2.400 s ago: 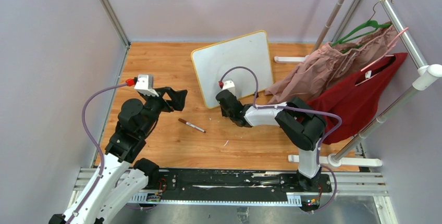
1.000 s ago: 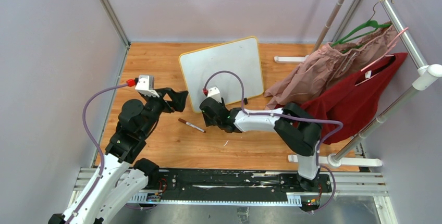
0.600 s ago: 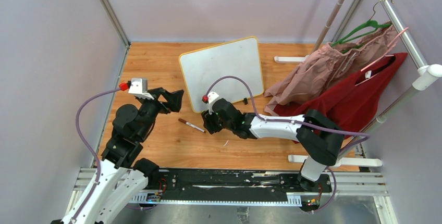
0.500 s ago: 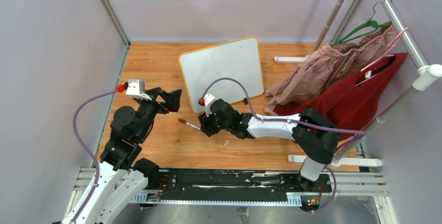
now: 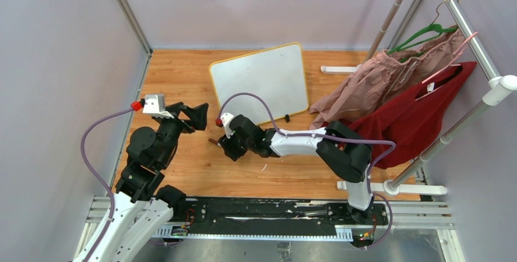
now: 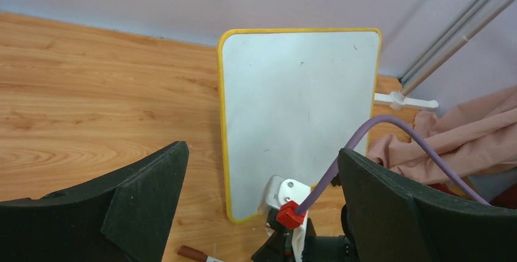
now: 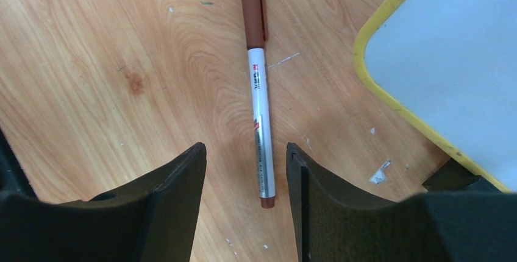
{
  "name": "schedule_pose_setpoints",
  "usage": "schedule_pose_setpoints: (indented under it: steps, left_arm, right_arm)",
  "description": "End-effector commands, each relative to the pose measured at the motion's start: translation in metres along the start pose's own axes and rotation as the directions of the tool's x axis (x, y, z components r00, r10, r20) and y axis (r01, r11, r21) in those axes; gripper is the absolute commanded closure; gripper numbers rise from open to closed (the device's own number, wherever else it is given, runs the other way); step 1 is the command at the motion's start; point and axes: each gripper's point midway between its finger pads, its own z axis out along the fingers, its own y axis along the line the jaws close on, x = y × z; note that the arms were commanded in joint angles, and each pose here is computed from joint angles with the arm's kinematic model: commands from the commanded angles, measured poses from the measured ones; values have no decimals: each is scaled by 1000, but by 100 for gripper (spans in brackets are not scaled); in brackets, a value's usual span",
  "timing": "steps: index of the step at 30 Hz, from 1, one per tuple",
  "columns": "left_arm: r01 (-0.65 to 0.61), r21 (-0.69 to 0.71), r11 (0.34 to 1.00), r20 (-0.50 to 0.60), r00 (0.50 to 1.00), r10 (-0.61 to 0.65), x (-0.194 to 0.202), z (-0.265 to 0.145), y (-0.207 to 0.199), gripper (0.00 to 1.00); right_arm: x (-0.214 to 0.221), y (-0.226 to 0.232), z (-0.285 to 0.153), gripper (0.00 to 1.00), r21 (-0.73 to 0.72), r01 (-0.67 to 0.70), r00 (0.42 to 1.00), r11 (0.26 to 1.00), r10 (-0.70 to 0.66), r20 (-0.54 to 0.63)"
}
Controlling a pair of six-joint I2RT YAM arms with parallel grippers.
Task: Write a sentence on the whiteboard
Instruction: Open the whiteboard marker at the center of the board.
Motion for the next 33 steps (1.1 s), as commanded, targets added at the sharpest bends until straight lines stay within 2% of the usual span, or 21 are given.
schedule_pose_setpoints:
  steps: [1, 13, 20, 24, 33]
  left_arm:
    - [-14, -9, 1000, 15, 1000, 14, -2, 0, 2, 1]
    - [-10, -7, 1000, 23, 1000, 10, -4, -2, 2, 1]
    - [-10, -5, 1000, 24, 1000, 10, -4, -2, 2, 1]
    - [-8, -3, 1000, 25, 1000, 8, -4, -2, 1, 1]
    - [-7, 0, 1000, 28, 1000, 7, -5, -3, 1, 1]
  right_arm:
    - [2, -4, 5, 45, 56, 65, 997, 996, -63, -38]
    - [15, -11, 20, 48, 88, 111, 988, 990, -100, -115]
    - [27, -16, 16, 59, 115, 121, 983, 986, -103, -149]
    - [44, -19, 2, 67, 137, 125, 977, 983, -98, -192]
    - [77, -31, -52, 74, 222, 94, 964, 970, -33, -265]
